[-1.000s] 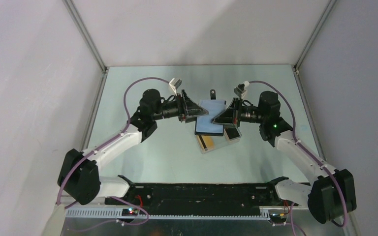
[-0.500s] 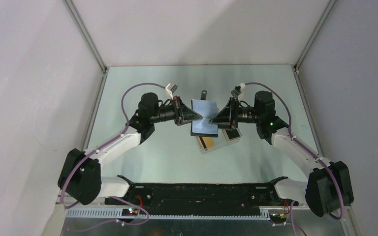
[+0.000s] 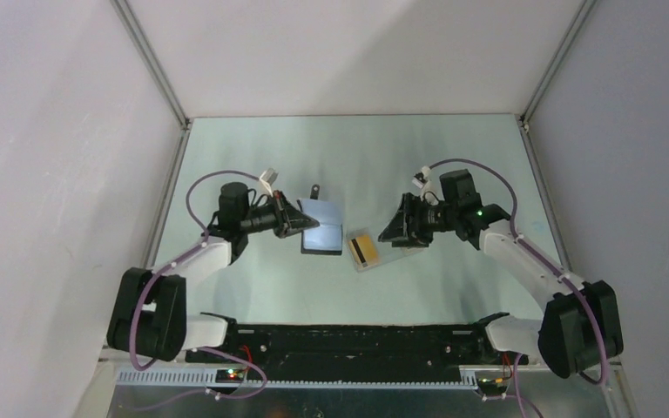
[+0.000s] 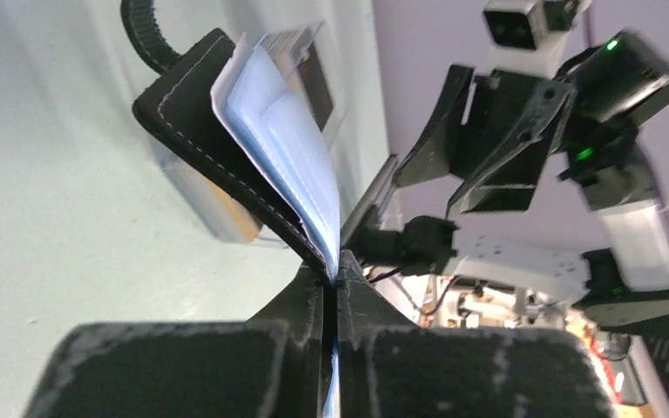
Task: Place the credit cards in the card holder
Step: Place the card holder at the center of the board.
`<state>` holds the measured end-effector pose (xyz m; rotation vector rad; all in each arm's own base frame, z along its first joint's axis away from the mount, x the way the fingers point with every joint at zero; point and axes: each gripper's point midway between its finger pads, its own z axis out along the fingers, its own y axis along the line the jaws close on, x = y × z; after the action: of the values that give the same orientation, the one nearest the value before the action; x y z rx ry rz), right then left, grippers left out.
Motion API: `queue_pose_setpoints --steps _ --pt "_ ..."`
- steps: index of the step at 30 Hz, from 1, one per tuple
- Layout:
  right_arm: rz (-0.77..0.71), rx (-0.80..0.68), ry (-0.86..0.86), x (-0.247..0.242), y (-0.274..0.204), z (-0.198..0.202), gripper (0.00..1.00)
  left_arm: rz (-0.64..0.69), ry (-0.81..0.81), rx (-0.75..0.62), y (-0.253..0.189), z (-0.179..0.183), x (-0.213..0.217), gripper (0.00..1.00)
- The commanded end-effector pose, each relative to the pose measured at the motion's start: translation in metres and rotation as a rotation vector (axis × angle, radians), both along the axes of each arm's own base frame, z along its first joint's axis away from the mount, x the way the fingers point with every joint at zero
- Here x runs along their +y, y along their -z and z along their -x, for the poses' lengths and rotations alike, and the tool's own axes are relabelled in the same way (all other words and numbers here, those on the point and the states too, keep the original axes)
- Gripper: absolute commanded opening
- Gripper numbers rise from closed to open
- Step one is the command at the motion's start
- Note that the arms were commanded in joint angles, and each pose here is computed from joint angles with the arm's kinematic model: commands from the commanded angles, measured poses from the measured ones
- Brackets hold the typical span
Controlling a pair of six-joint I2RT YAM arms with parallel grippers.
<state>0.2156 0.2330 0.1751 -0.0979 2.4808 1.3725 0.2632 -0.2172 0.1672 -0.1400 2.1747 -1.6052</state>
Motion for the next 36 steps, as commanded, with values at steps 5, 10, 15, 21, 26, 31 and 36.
queue_pose_setpoints --steps 5,10,15,21,26,31,36 --pt "0.187 0.035 -0.089 0.005 0.03 -0.008 0.53 -0.209 0.109 0.074 0.066 0.022 0.013 0.0" --pt "0.298 0.104 -0.089 0.004 0.058 -0.015 0.54 -0.306 0.153 0.057 0.084 0.026 0.022 0.0" --pt "0.351 0.145 -0.086 0.004 0.078 -0.021 0.56 -0.295 0.194 0.138 0.102 0.033 0.019 0.0" --pt "0.437 0.251 -0.094 0.006 0.107 -0.022 0.55 -0.391 0.161 0.165 0.117 0.032 0.026 0.34" --pt "0.489 0.263 -0.096 0.01 0.118 -0.026 0.55 -0.54 0.077 0.165 0.127 0.026 0.046 0.63" --pt "0.515 0.231 -0.089 0.011 0.118 -0.034 0.55 -0.651 0.007 0.119 0.12 0.016 0.064 0.76" --pt "0.516 0.208 -0.111 0.016 0.119 -0.04 0.54 -0.711 -0.035 0.091 0.112 0.009 0.073 0.82"
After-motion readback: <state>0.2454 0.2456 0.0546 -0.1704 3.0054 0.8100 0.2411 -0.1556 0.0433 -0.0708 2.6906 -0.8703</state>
